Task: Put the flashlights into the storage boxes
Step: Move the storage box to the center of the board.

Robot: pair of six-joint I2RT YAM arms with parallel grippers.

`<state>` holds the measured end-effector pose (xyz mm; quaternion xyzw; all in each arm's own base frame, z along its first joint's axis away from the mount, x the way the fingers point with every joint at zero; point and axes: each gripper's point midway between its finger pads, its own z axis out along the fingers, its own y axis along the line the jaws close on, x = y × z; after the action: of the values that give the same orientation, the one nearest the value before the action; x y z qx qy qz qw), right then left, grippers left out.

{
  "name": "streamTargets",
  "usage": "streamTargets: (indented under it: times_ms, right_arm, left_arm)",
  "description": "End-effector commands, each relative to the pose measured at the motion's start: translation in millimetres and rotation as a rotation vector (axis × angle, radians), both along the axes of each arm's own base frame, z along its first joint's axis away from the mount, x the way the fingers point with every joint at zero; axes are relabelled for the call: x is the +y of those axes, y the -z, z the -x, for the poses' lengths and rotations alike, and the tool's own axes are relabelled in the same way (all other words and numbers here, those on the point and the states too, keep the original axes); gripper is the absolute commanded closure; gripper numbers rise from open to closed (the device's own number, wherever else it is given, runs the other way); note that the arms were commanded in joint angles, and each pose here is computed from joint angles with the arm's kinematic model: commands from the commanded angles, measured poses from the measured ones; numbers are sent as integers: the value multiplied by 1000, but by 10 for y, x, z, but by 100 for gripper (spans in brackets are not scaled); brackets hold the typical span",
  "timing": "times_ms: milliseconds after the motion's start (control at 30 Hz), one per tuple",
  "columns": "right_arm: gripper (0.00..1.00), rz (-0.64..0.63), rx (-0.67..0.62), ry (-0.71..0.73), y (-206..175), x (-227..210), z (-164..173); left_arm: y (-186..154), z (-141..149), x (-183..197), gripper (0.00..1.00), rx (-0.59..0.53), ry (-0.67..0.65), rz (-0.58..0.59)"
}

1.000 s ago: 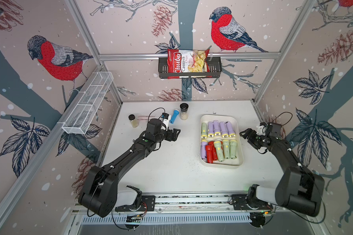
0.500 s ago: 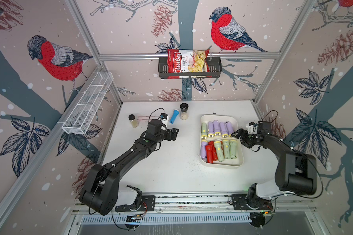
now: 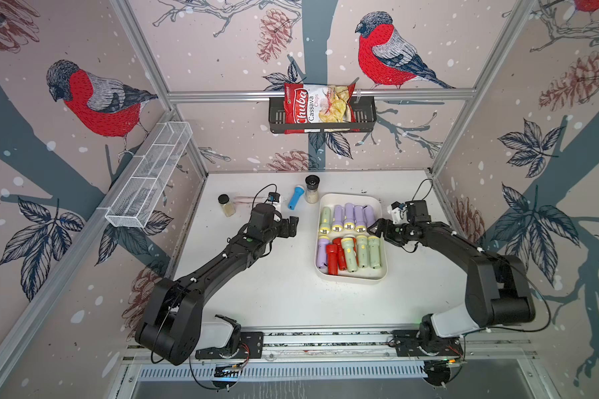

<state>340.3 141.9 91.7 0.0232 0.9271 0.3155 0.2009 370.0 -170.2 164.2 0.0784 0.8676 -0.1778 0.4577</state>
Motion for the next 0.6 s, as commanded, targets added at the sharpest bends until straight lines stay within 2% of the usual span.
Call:
streamTargets:
  times_ms: [0, 133, 200, 267, 467, 567]
  right_arm:
    - [18, -9, -56, -17, -139, 135, -101]
    - [18, 35, -89, 13, -255, 58, -157]
    - [19, 62, -108, 36, -327, -21, -172]
    - [19, 74, -137, 60, -429, -91, -187]
    - [20, 68, -274, 68, -853, -112, -178]
    - [21, 68, -343, 75, -1045, -130, -160]
  left_arm:
    - [-133, -95, 163, 10, -61, -95, -12]
    - [-142, -160, 318, 10, -76, -148, -4]
    - [-106, -244, 338, 15, -60, -129, 15]
    - [-34, -366, 367, 19, -20, -132, 16]
    - [177, -777, 209, 21, 117, -45, -115]
    - [265, -967, 80, 22, 180, 2, -135]
